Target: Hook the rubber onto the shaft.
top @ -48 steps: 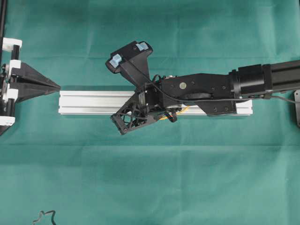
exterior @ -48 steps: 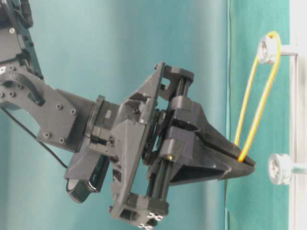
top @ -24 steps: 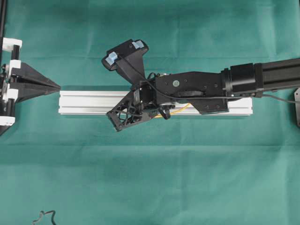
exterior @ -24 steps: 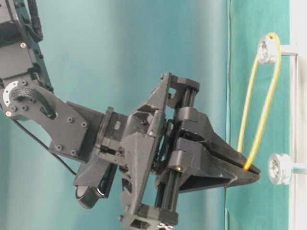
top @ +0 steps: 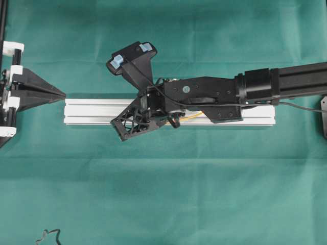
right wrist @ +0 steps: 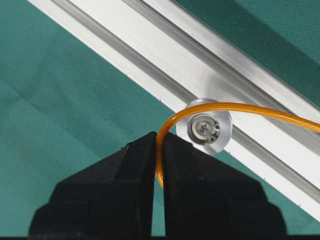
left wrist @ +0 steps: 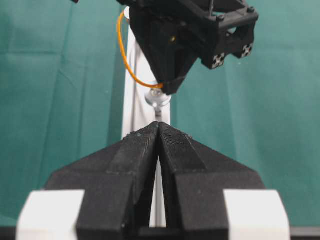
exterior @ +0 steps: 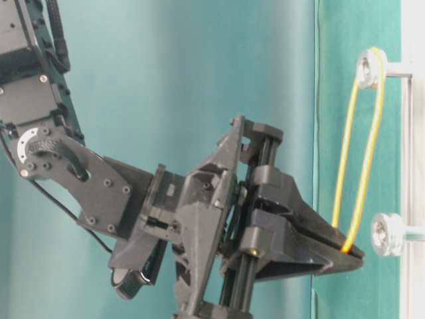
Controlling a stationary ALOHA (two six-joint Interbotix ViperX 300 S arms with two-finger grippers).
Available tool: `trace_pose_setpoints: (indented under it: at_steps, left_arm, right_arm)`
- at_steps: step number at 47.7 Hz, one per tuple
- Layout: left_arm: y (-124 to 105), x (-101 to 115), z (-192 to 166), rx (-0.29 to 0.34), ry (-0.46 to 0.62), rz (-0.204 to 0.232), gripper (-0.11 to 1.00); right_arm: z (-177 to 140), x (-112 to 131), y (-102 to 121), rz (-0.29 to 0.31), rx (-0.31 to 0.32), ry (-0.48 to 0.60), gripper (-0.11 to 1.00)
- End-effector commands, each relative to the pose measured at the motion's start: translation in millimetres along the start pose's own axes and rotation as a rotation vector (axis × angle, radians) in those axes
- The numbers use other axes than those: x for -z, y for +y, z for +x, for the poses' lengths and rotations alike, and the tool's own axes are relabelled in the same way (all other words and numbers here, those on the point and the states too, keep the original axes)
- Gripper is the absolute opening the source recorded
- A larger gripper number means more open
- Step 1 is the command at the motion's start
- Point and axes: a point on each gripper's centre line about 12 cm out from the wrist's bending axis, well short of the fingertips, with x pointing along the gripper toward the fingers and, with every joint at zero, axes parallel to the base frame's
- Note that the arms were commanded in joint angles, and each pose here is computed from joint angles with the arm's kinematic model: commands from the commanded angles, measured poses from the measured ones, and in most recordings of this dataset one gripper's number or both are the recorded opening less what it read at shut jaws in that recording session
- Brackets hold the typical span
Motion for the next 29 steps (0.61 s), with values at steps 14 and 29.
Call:
trace_pose_setpoints:
  at_steps: [14, 29]
  left_arm:
    - [-0.4, -11.9, -1.4, 0.002, -0.028, 0.002, 0.0]
    - [0.0, -11.9, -1.4, 0.001, -0.028, 0.003, 0.0]
  right_arm:
    - [-11.3, -6.3, 17.1, 0.001, -0.057, -0.023, 0.06]
    - [-8.9, -6.8, 16.2, 0.004, -0.053, -0.021, 0.06]
